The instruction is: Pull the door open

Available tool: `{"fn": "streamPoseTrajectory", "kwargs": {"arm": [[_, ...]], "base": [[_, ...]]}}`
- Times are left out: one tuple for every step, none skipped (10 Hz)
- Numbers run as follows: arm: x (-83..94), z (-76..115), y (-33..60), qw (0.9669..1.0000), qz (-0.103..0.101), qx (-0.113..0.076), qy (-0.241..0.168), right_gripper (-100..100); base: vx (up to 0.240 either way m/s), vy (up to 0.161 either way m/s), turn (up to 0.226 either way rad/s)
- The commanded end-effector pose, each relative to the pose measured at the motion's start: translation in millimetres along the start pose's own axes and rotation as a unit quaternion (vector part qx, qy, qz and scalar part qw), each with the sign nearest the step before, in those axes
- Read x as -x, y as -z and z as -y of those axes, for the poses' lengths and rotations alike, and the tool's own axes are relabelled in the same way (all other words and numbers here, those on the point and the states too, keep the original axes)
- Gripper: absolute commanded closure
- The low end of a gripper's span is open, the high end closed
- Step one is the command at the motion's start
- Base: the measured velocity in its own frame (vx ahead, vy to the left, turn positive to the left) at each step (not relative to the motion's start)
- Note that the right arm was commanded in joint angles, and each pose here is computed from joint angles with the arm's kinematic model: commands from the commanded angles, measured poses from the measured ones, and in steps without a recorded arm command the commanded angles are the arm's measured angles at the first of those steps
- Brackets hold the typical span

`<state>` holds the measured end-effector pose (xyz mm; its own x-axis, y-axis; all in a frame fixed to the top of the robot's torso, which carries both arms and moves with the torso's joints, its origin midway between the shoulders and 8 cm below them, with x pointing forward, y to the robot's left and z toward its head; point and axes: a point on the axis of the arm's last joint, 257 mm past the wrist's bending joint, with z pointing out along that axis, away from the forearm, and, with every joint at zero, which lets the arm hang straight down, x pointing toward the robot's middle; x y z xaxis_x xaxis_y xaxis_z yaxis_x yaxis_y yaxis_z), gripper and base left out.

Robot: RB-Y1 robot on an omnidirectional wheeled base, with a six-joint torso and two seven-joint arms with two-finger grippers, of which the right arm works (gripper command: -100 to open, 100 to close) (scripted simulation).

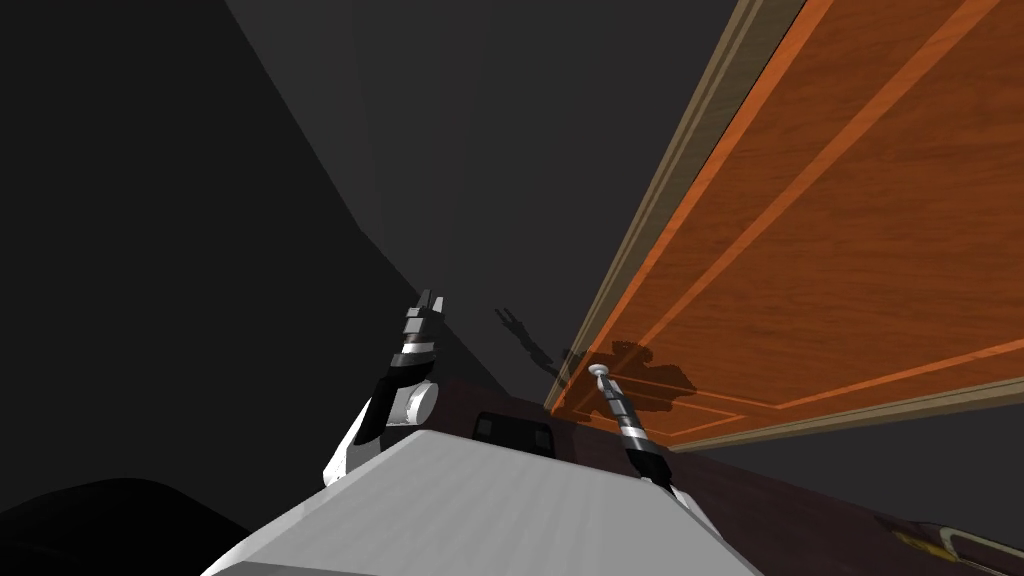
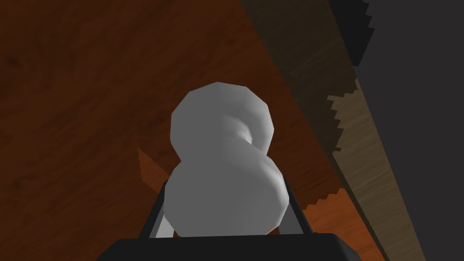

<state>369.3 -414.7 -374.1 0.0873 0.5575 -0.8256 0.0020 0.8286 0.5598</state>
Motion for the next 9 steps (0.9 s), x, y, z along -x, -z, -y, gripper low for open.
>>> {"fn": "streamPoseTrajectory", "kwargs": {"arm": [[-1.2, -2.7, -1.0, 0.9997, 0.002, 0.001, -0.024, 100], [0.2, -2.4, -2.4, 0.9989, 0.005, 0.0, -0.046, 100], [0.2, -2.4, -2.4, 0.9988, 0.005, 0.0, -0.049, 100], [1.5, -2.2, -3.8, 0.9972, 0.009, -0.002, -0.075, 100], [2.8, -1.9, -5.1, 0.9956, 0.013, -0.003, -0.093, 100], [2.8, -1.9, -5.1, 0.9949, 0.013, -0.003, -0.1, 100], [4.1, -1.5, -6.5, 0.9921, 0.017, -0.005, -0.124, 100], [4.1, -1.5, -6.5, 0.9918, 0.017, -0.005, -0.127, 100], [5.4, -1.1, -7.9, 0.9882, 0.021, -0.006, -0.152, 100]], "base": [[-0.048, -0.03, 0.051], [-0.047, -0.021, 0.07], [-0.036, -0.012, 0.037], [-0.038, -0.016, 0.074], [-0.052, -0.029, 0.096], [-0.043, -0.025, 0.047], [-0.047, -0.018, 0.067], [-0.038, -0.022, 0.041], [-0.046, -0.024, 0.088]]}}
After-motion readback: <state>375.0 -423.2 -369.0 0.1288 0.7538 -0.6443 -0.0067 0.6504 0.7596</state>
